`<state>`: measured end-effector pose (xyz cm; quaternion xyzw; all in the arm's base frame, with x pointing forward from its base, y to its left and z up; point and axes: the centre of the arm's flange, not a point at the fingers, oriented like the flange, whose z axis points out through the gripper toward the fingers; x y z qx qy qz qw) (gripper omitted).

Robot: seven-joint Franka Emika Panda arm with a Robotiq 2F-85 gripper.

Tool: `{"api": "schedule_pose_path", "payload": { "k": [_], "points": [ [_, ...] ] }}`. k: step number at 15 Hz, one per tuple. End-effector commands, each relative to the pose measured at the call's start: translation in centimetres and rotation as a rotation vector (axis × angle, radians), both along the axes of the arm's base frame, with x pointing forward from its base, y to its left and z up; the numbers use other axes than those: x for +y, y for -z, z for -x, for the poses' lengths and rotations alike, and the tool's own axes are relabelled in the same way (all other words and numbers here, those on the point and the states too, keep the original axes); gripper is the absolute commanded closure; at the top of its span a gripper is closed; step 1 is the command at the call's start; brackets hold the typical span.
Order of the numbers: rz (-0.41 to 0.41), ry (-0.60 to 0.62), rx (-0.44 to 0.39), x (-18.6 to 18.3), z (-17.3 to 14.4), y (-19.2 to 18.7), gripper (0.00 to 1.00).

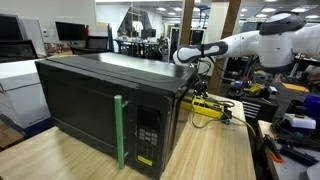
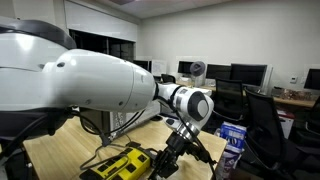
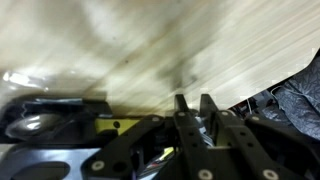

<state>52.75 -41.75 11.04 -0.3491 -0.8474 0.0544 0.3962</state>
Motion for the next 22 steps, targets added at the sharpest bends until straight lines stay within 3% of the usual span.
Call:
{"api": "schedule_pose_path", "payload": {
  "k": [1,2,3,4,6,11,14,17,19,22],
  "points": [
    [0.052,-0.007,-0.068,-3.4,-3.6,2.1,0.94],
    [0.062,-0.010,-0.075,-3.5,-3.4,1.9,0.94],
    [0.069,-0.014,-0.082,-3.4,-3.2,1.8,0.83],
    [0.087,-0.023,-0.111,-3.3,-2.8,1.3,0.55],
    [0.123,-0.054,-0.170,-3.0,-2.1,0.0,0.56],
    [0.207,-0.087,-0.349,-3.0,-0.1,-3.1,0.21],
    [0.195,-0.148,-0.471,-2.6,2.2,-4.1,0.03],
    [0.177,-0.194,-0.559,-1.2,3.7,-4.7,0.00],
    [0.174,-0.199,-0.573,-0.1,4.3,-4.9,0.00],
    [0.201,-0.222,-0.476,1.9,4.9,-4.8,0.00]
  ]
}}
